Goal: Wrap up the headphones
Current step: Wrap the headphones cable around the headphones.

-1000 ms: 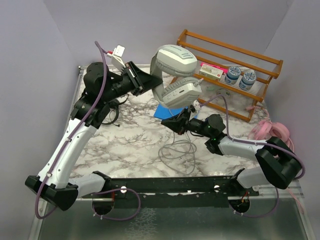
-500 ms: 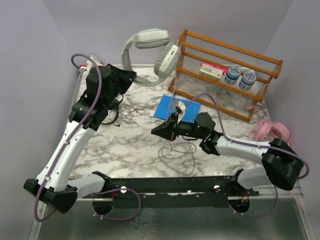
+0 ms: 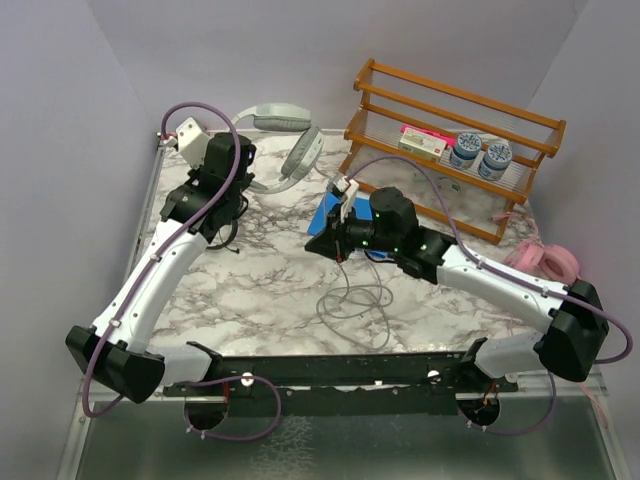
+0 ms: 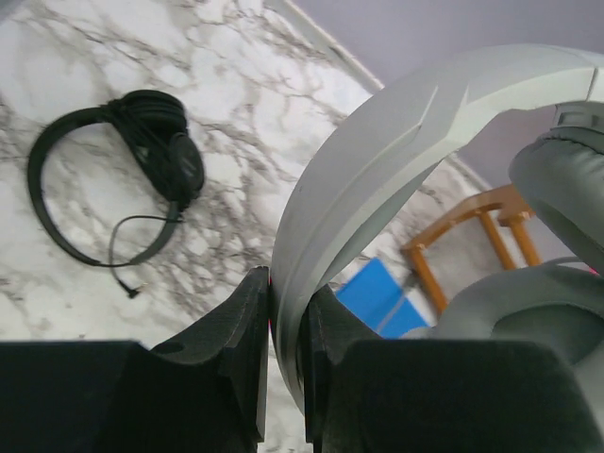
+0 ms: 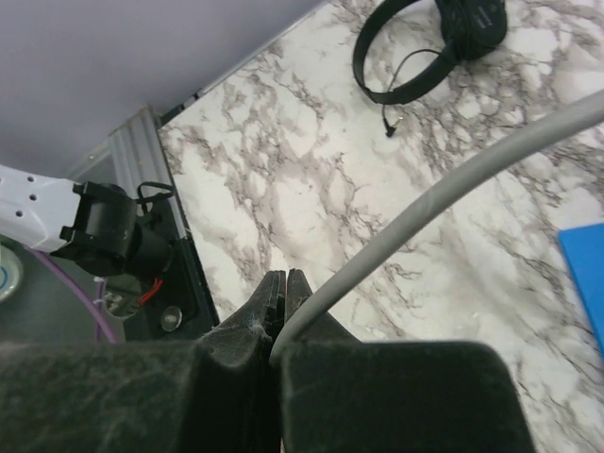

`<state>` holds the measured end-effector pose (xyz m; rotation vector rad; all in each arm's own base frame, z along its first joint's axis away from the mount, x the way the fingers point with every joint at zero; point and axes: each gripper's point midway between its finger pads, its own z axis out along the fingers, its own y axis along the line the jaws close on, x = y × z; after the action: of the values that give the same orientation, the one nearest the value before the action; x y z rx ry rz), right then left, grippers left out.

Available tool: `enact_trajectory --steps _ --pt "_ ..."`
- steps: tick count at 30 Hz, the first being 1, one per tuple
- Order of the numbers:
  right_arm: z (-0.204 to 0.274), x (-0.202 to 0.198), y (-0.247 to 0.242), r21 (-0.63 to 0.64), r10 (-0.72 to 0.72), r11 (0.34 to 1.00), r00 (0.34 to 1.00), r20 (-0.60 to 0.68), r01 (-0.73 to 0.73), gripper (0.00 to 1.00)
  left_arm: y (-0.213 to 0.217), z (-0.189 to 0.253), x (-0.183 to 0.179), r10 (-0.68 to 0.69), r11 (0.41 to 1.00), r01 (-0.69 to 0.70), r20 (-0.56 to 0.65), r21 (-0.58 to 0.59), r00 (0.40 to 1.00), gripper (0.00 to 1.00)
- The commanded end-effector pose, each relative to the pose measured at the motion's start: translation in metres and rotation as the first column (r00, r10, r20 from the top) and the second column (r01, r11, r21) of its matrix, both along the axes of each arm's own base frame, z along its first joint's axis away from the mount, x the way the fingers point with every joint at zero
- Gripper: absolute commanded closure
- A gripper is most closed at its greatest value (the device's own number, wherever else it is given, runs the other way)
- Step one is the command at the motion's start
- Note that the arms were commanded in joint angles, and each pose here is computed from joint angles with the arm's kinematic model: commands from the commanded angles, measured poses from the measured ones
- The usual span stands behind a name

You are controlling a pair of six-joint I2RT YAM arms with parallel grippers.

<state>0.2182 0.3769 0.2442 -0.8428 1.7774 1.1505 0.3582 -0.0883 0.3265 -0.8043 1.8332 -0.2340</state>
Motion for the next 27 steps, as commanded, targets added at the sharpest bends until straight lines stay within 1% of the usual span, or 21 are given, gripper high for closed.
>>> enact_trajectory --steps 1,3,6,10,12,14,16,17,19,21,23,26,27 --pt "-0.014 0.001 -0.028 -0.240 -0.045 0.970 0.999 0.008 0.046 0.99 0.035 0.022 -0.007 0.133 0.984 -0.138 0.056 0.109 0.990 1.00" --pt "-0.015 0.004 -0.036 -0.270 -0.066 0.960 0.998 0.025 0.070 0.99 0.035 0.024 -0.010 0.126 0.987 -0.132 0.060 0.097 0.990 1.00" --pt "-0.019 0.008 -0.044 -0.270 -0.112 0.955 0.992 0.058 0.123 0.99 0.025 0.027 -0.010 0.073 0.994 -0.077 0.057 0.075 0.996 1.00" --pt "-0.012 0.003 -0.043 -0.241 -0.080 0.966 0.994 0.071 0.095 0.98 0.014 0.020 -0.006 0.008 0.996 -0.011 0.028 0.083 1.000 1.00" --pt "-0.009 -0.001 -0.039 -0.243 -0.046 0.968 0.997 0.067 0.061 0.99 0.012 0.015 -0.004 -0.019 0.992 0.019 0.004 0.121 1.000 1.00" --pt "-0.011 -0.005 -0.035 -0.273 0.011 0.962 0.999 0.044 0.002 0.99 0.004 0.009 0.001 -0.078 0.983 0.082 -0.031 0.162 0.996 1.00" --pt "-0.014 -0.011 -0.030 -0.320 0.080 0.945 0.997 0.017 -0.071 0.99 -0.012 0.002 0.007 -0.185 0.961 0.197 -0.076 0.196 0.980 1.00" --pt "-0.012 -0.011 -0.030 -0.342 0.097 0.936 0.995 0.005 -0.089 0.99 -0.022 -0.003 0.009 -0.252 0.941 0.268 -0.104 0.207 0.962 1.00" --pt "-0.006 -0.007 -0.032 -0.381 0.118 0.920 0.992 0.038 -0.095 0.99 -0.035 -0.015 0.012 -0.329 0.907 0.357 -0.155 0.221 0.932 1.00" --pt "0.008 -0.006 -0.033 -0.382 0.136 0.919 0.988 0.073 -0.098 0.99 -0.036 -0.027 0.013 -0.336 0.899 0.374 -0.190 0.229 0.923 1.00" --pt "0.021 -0.014 -0.032 -0.377 0.194 0.914 0.978 0.080 -0.151 0.99 -0.032 -0.034 0.012 -0.315 0.903 0.360 -0.207 0.236 0.926 1.00" --pt "0.028 -0.026 -0.033 -0.409 0.279 0.879 0.960 0.021 -0.246 0.99 -0.036 -0.042 0.014 -0.328 0.896 0.379 -0.232 0.230 0.916 1.00" --pt "0.035 -0.028 -0.031 -0.410 0.304 0.871 0.953 0.019 -0.269 0.99 -0.040 -0.046 0.015 -0.340 0.893 0.393 -0.245 0.218 0.908 1.00"
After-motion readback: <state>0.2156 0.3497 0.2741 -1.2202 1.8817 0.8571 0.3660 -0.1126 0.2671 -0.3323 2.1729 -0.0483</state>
